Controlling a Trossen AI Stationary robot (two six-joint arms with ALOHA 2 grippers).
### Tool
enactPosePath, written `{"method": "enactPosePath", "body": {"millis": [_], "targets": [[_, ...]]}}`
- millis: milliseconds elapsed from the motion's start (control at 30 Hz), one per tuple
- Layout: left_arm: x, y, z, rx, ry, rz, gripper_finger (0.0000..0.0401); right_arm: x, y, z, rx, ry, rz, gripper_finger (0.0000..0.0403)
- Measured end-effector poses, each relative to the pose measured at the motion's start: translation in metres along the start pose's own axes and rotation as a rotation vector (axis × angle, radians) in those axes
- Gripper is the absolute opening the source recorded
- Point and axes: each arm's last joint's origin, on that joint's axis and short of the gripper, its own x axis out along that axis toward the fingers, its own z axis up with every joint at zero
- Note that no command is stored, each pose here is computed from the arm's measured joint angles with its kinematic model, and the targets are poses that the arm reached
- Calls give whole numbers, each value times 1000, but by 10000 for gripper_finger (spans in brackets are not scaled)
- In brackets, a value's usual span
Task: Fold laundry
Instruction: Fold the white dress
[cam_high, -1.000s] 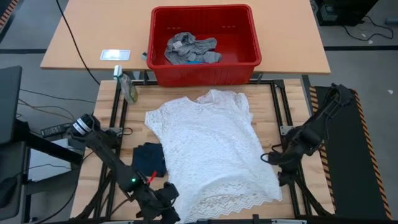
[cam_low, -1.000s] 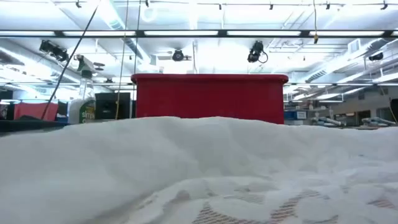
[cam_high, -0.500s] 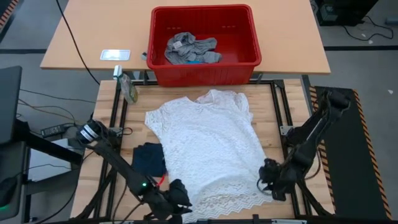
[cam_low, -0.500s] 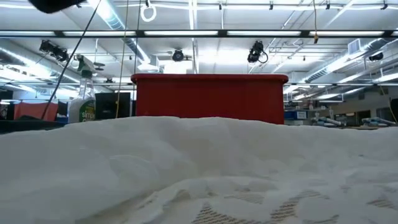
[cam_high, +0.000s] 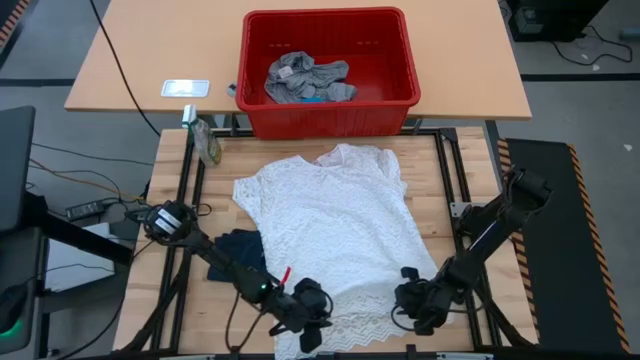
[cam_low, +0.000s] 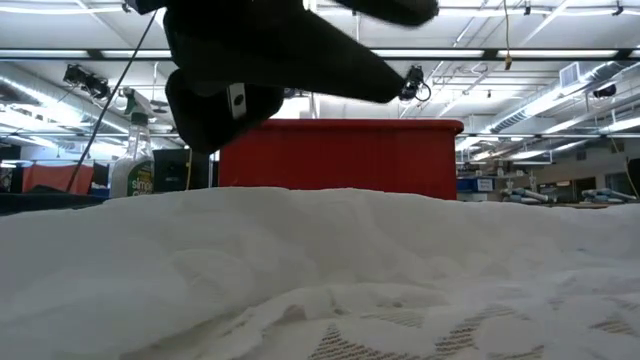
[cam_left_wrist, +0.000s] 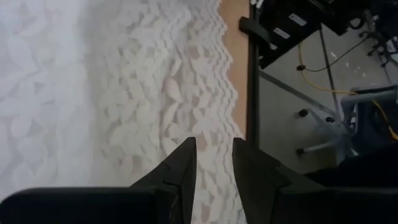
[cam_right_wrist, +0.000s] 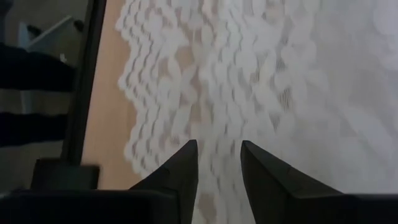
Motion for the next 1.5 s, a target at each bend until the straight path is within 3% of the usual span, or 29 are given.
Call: {"method": "enactPosePath", "body": {"millis": [233, 367, 467, 600, 733, 967, 1167, 1333, 1500], "targets": [[0, 4, -1, -30, 20, 28, 105, 23, -2, 14, -54, -103, 24, 121], [2, 7, 6, -165, -7, 20, 105, 36, -7, 18, -71, -126, 16, 112], [4, 10, 14, -214, -39, 9, 105, 39, -10, 21, -39, -145, 2, 81], [4, 9, 15, -167, -40, 1, 105, 30, -8, 27, -36, -174, 38, 13], [3, 7, 18, -172, -48, -10, 105, 14, -5, 35, -12, -212, 83, 13], [0, -4, 43, -95, -119, -20, 105, -12, -7, 54, 129, -297, 161, 5], [0, -3, 57, -47, -156, 10, 113, -28, -20, 70, 359, -341, 204, 3], [1, 2, 59, 9, -141, 44, 157, -35, -26, 78, 443, -370, 226, 2], [2, 9, 58, -10, -108, 87, 206, -36, -30, 81, 516, -374, 231, 1]]}}
